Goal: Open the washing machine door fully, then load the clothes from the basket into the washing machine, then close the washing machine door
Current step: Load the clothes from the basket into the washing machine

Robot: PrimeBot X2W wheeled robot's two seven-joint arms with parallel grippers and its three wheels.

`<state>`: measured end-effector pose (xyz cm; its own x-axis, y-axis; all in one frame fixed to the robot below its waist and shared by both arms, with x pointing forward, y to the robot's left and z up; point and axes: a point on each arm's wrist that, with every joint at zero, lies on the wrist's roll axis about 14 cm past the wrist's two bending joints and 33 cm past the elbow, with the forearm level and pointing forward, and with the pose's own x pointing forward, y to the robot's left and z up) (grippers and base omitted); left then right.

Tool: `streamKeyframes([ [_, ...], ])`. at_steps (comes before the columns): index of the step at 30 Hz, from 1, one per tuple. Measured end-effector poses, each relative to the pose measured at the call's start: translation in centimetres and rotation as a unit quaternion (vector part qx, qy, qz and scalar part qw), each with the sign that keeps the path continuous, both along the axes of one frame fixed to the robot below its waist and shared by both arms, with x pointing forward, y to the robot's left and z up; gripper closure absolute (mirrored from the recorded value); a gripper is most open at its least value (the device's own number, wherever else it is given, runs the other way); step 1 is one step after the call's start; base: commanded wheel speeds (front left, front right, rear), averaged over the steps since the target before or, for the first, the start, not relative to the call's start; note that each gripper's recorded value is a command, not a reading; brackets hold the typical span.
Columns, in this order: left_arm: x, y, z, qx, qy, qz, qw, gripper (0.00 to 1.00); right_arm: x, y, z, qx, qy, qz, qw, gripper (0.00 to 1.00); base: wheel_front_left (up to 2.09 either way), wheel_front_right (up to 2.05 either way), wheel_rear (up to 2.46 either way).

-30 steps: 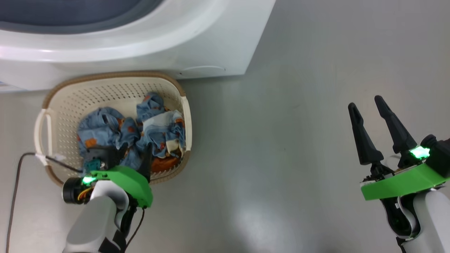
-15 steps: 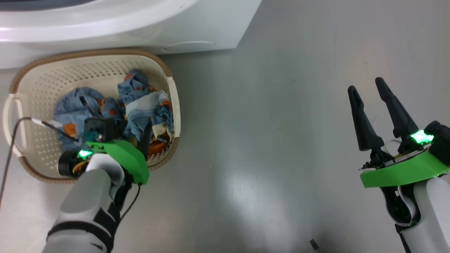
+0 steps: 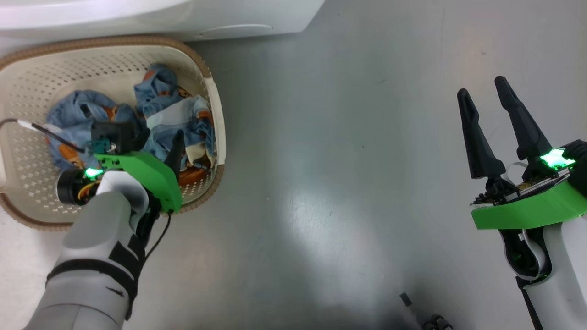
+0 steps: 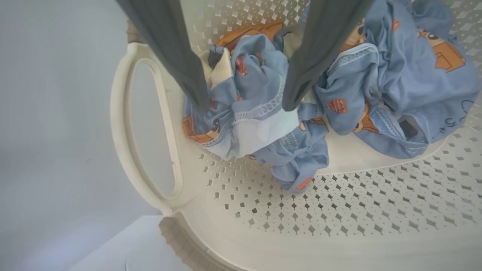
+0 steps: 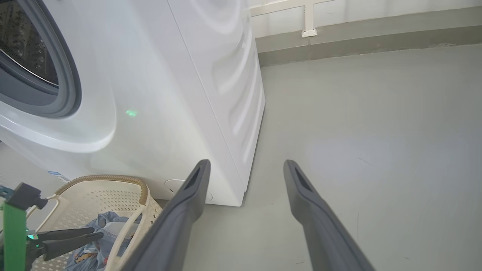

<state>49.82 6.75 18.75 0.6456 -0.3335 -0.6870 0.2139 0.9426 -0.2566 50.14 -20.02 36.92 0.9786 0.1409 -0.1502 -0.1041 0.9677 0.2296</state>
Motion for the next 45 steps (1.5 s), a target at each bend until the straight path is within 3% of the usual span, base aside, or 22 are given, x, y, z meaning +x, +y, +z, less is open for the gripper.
streamKeyframes([
  [28, 0.9, 0.9, -4.7, 0.023, 0.051, 0.020, 0.998, 0.00, 0.7, -0.1, -2.9, -0.004, 0.020, 0.002, 1.000, 0.00, 0.00, 0.00, 0.00],
  [29, 0.9, 0.9, -4.8, 0.023, 0.053, 0.019, 0.998, 0.06, 0.7, -0.1, -2.9, -0.004, 0.020, 0.002, 1.000, 0.00, 0.00, 0.00, 0.00],
  [30, 0.9, 0.8, -4.9, 0.023, 0.055, 0.019, 0.998, 0.44, 0.7, -0.2, -2.9, -0.005, 0.020, 0.002, 1.000, 0.00, 0.00, 0.00, 0.00],
  [31, 0.9, 0.8, -5.0, 0.023, 0.055, 0.018, 0.998, 0.71, 0.7, -0.2, -2.9, -0.005, 0.019, 0.002, 1.000, 0.00, 0.00, 0.00, 0.00],
  [33, 0.9, 0.8, -5.2, 0.021, 0.059, 0.021, 0.998, 1.00, 0.9, -0.3, -2.9, -0.006, 0.017, 0.001, 1.000, 0.00, 0.00, 0.00, 0.00],
  [45, 1.5, 1.0, -4.0, 0.007, 0.046, 0.035, 0.998, 1.00, 1.2, 0.0, -2.0, -0.003, 0.006, 0.003, 1.000, 0.00, 0.00, 0.00, 0.00],
])
